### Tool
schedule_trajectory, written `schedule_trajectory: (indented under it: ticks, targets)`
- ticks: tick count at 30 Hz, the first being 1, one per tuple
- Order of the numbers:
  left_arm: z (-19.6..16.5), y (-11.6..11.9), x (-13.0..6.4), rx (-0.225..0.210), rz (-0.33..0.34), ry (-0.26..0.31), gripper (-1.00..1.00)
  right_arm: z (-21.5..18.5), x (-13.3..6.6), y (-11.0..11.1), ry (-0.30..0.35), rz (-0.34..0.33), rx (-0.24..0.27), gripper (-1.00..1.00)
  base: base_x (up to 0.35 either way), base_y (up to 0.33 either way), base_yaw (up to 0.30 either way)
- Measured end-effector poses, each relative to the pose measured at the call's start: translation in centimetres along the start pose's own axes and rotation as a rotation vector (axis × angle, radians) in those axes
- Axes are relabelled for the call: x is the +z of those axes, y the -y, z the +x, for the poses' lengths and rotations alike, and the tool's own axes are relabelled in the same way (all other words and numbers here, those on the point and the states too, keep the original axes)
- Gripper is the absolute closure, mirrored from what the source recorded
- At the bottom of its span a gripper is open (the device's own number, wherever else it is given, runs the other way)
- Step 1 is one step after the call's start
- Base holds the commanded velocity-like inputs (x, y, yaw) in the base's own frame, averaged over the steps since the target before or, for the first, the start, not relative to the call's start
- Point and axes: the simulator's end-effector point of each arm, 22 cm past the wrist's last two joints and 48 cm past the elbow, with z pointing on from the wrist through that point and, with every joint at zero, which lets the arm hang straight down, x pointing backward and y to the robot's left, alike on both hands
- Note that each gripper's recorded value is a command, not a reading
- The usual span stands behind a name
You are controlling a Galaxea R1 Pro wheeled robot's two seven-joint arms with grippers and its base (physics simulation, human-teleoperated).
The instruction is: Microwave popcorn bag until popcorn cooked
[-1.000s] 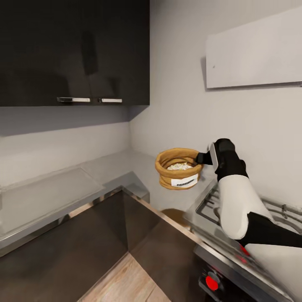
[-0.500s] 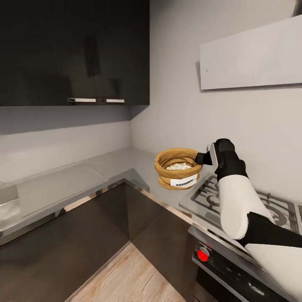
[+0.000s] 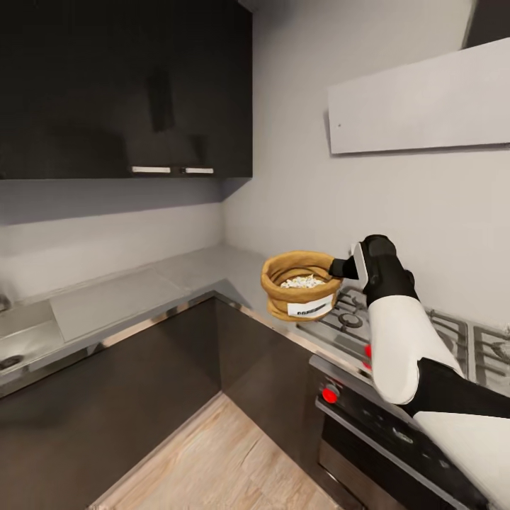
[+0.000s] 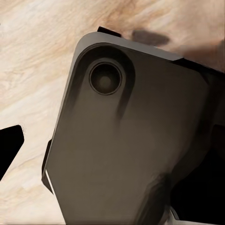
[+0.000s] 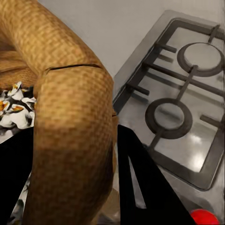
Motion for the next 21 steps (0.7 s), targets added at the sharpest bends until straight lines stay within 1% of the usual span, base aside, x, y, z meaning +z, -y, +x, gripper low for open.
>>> schedule_trajectory:
  ticks: [3, 19, 21]
  targets:
    - [0.02, 0.05, 0.0, 0.0, 0.001, 0.0, -1.0, 0.34, 0.21, -0.16, -0.01, -0.003, -0.003, 1.0, -0.346, 0.0, 0.0]
    - [0.02, 0.07, 0.0, -0.001, 0.001, 0.0, -1.0, 0.4, 0.26, -0.11, -0.011, -0.002, -0.003, 1.0, -0.346, 0.0, 0.0]
    - [0.0, 0.0, 0.0, 0.0, 0.0, 0.0, -1.0, 0.79, 0.51, -0.14, -0.023, -0.001, -0.007, 1.0, -0.346, 0.0, 0.0]
